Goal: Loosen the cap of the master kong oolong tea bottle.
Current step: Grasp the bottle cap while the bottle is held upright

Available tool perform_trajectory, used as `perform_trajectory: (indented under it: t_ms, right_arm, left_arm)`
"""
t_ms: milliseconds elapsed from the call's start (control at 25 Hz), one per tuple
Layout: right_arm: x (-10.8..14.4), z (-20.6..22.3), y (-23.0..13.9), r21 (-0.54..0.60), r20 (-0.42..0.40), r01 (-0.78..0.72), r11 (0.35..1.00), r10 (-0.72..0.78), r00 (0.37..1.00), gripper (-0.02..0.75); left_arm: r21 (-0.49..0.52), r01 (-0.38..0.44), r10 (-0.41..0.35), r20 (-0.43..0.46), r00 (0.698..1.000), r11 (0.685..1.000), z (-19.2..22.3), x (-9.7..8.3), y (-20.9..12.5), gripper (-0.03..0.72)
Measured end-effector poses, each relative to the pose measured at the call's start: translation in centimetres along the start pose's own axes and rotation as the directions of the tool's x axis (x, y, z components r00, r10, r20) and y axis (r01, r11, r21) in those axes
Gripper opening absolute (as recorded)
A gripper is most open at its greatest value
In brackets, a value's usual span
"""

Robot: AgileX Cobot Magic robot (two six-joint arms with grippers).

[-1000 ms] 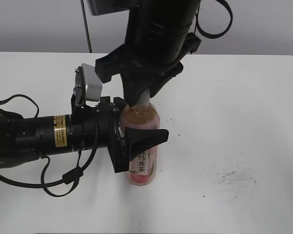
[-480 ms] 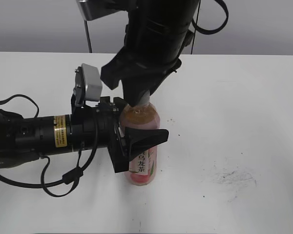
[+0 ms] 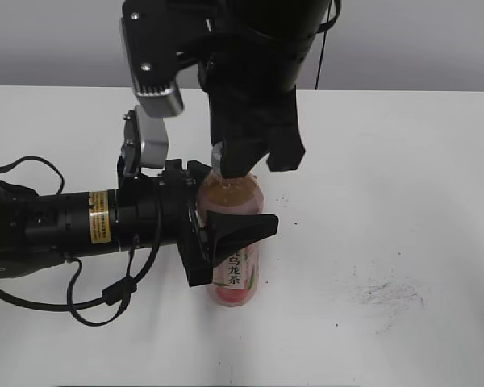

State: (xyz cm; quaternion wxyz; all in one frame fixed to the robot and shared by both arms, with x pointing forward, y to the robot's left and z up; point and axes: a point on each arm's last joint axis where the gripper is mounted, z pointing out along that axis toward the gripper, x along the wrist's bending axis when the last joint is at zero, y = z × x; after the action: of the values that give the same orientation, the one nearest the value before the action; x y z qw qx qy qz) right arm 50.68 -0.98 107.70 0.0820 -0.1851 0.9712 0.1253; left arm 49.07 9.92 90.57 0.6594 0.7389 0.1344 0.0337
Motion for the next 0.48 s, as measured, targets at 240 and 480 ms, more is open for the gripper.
perform_trajectory:
  t_ms: [240, 480]
  right_arm:
    - [-0.01, -0.1, 0.05, -0.003, 0.0, 0.452, 0.892, -0.452, 0.892, 0.277]
    - [-0.01, -0.12, 0.08, -0.005, 0.003, 0.751, 0.66, -0.751, 0.66, 0.277]
  left_arm:
    - [0.002, -0.002, 0.002, 0.004, 1.0, 1.0, 0.0, -0.04, -0.02, 0.445]
    - [0.002, -0.002, 0.002, 0.004, 1.0, 1.0, 0.0, -0.04, -0.02, 0.445]
